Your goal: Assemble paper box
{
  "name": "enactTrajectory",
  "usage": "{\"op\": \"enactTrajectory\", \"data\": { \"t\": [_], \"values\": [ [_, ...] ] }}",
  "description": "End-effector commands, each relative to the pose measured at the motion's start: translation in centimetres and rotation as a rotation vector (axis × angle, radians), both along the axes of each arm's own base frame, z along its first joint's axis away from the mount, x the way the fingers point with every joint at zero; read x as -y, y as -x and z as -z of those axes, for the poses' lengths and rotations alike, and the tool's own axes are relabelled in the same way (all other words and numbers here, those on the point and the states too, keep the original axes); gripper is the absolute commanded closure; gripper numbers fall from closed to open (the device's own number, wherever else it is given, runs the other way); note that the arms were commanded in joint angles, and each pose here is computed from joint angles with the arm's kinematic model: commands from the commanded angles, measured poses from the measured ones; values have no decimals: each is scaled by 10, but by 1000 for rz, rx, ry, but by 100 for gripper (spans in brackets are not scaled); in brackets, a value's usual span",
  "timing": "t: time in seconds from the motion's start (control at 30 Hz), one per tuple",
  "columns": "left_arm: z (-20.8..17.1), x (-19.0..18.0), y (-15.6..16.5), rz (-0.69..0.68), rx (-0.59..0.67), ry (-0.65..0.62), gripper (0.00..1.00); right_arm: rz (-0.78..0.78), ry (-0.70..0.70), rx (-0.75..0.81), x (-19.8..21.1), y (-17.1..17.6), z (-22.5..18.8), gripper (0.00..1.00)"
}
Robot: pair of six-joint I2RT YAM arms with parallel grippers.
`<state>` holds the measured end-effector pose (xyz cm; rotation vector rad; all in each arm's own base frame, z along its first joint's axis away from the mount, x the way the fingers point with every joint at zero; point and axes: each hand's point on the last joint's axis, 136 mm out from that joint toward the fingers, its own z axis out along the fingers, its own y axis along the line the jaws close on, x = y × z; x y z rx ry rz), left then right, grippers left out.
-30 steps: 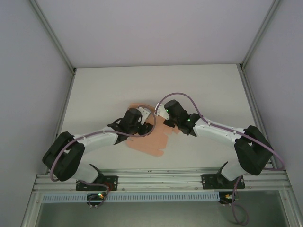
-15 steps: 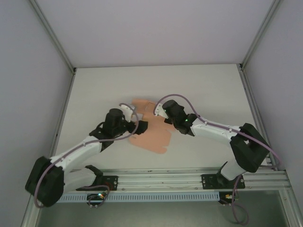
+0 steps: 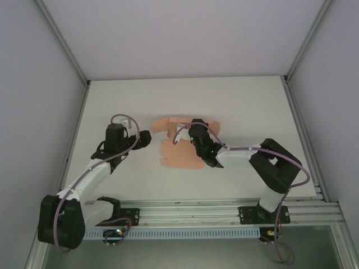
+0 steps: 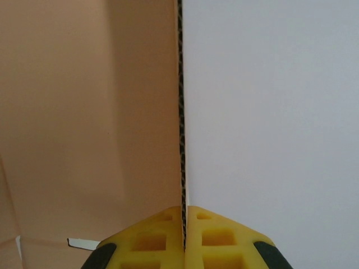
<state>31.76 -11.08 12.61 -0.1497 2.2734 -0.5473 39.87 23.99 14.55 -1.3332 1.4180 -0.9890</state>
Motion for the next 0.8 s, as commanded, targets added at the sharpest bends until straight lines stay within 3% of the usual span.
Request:
{"op": "enactTrajectory", "data": {
  "t": [0.0,0.17,0.27,0.5,0.77],
  "values": [
    [-19,-11,-25,-67,34,61,0,-1,54,150,-3,-4,-15,100],
    [-3,-39,-51,-170,10,-5,0,-15,71,192,-7,-6,-5,100],
    [6,-35,-69,-148,-23,16,0,-23,52,204,-9,-4,-2,100],
    [23,11,-105,63,1,129,0,-12,53,188,-5,-3,17,100],
    [40,57,-91,235,-7,141,7,-7,65,154,-3,-5,35,100]
  ]
}}
